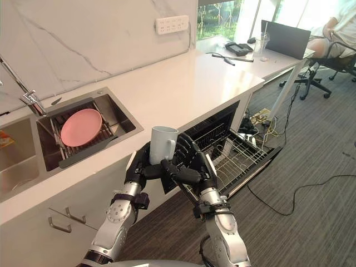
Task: Walk over to the sink, pick up the cup, carry it to the dishwasher, place the cup inside the dishwasher, then close the dishwasher door
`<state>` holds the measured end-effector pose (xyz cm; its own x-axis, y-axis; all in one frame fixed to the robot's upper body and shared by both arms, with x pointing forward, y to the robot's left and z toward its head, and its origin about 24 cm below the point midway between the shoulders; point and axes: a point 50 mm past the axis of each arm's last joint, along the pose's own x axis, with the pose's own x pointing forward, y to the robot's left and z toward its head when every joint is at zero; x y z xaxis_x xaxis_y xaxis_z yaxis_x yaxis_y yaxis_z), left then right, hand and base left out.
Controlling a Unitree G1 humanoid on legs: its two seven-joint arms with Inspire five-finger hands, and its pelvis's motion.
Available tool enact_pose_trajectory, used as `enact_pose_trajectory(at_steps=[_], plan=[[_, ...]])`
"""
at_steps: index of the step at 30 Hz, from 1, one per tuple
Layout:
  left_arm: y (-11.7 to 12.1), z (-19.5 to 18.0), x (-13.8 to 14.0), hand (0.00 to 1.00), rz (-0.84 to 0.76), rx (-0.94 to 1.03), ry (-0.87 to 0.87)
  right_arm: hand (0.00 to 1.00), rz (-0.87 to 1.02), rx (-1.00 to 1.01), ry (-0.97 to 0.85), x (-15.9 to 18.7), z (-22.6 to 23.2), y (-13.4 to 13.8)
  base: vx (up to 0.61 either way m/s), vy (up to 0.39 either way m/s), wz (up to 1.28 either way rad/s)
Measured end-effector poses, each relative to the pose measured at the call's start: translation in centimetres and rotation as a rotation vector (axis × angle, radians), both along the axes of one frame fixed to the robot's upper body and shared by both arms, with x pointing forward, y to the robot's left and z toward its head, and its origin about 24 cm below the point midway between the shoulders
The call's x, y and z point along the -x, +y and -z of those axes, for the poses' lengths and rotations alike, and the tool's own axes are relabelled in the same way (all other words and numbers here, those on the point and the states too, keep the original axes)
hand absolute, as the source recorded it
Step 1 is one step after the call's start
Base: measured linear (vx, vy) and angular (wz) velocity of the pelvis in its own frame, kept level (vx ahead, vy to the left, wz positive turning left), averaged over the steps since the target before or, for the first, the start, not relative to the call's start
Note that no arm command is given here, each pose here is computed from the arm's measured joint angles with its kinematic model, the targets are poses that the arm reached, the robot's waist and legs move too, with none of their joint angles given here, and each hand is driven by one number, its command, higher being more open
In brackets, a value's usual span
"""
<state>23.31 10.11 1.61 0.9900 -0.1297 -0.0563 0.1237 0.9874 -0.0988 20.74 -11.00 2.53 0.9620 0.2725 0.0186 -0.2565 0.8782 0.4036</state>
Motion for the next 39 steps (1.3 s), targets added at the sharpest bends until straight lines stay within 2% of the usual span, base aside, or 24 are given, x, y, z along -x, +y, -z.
enact_pose_trajectory(at_steps=[17, 32, 33, 39], plan=[[-1.2, -0.1, 0.3, 0.3, 0.051, 0.02, -0.001, 0.9, 0.041, -0.056, 0.017, -1.0, -0.2, 0.5, 0.0, -0.009, 0.03], [-0.2, 1.2, 1.2, 0.3, 0.078, -0.052, 0.043, 0.9, -0.004, -0.148, 0.086, -2.1, 0.5, 1.4, -0.03, -0.017, 0.03], [-0.1, 1.2, 1.2, 0.3, 0.079, -0.058, 0.043, 0.3, -0.01, -0.153, 0.09, -2.3, 0.5, 1.4, -0.04, -0.027, 0.0], [0.3, 1.3, 1.3, 0.3, 0.095, -0.112, 0.037, 0.3, -0.016, -0.134, 0.105, -2.6, 0.8, 0.8, -0.02, -0.01, 0.0]])
